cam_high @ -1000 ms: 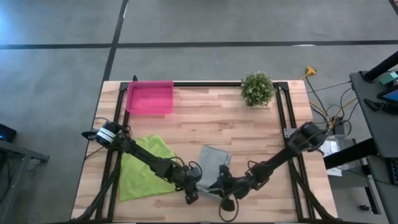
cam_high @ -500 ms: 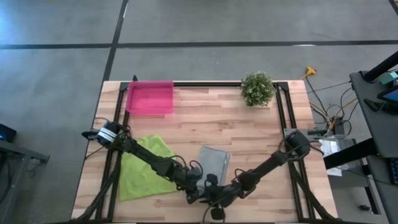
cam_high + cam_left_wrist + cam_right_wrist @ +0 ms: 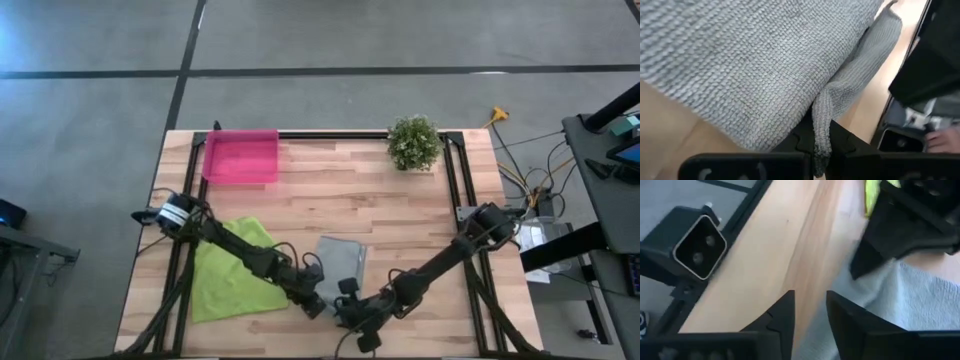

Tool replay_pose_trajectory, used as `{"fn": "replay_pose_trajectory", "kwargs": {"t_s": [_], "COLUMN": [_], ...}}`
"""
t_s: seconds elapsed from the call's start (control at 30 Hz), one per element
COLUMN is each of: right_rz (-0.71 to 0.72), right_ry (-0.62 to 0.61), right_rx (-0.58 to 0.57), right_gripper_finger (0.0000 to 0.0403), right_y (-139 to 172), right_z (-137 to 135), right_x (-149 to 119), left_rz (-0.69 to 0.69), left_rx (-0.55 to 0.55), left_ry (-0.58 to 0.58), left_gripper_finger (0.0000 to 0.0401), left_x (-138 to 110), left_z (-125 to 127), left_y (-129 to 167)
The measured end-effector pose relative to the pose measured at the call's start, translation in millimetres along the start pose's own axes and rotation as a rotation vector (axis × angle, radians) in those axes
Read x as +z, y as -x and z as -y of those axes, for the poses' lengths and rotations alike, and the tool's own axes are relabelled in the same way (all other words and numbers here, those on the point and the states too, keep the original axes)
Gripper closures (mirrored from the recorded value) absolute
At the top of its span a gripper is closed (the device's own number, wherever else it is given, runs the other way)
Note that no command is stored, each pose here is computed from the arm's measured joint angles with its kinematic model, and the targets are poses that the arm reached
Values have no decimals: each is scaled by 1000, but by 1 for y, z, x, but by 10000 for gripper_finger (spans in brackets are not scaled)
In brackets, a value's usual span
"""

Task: Roll microfiber towels into tight, uniform cylinder then place into a basket
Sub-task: Roll the blue microfiber cloth

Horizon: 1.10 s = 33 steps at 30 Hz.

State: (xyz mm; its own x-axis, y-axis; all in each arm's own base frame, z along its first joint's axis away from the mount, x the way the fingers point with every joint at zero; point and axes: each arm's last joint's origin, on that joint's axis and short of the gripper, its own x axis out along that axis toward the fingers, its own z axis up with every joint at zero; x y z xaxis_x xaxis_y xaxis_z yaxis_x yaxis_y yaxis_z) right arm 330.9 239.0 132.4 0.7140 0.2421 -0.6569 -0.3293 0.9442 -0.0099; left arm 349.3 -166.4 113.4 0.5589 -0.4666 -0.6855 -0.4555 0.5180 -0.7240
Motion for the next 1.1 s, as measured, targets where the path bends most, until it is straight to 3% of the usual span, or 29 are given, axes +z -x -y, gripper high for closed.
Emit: {"fn": "replay_pose_trajectory", "kwargs": {"t_s": [0.23, 0.37, 0.57, 0.87, 1.1], "right_rz": [-15, -19, -25, -23, -41], "right_ry": [42, 104, 141, 149, 159], "right_rx": [8, -65, -182, -191, -161], "right_gripper_finger": [230, 213, 220, 242, 254], "right_y": [2, 2, 2, 3, 27], "right_z": [-6, -6, 0, -4, -18], "right_x": [-7, -12, -20, -21, -16], "left_rz": [-21, -30, -34, -39, -85], "left_rx": [-33, -64, -99, -207, -290], "left_ry": [52, 77, 142, 253, 270], "left_gripper_finger": [401, 401, 401, 401, 401], "left_x": [5, 9, 15, 30, 34], "left_z": [-3, -2, -1, 3, 0], "left_y": [1, 2, 4, 10, 14]}}
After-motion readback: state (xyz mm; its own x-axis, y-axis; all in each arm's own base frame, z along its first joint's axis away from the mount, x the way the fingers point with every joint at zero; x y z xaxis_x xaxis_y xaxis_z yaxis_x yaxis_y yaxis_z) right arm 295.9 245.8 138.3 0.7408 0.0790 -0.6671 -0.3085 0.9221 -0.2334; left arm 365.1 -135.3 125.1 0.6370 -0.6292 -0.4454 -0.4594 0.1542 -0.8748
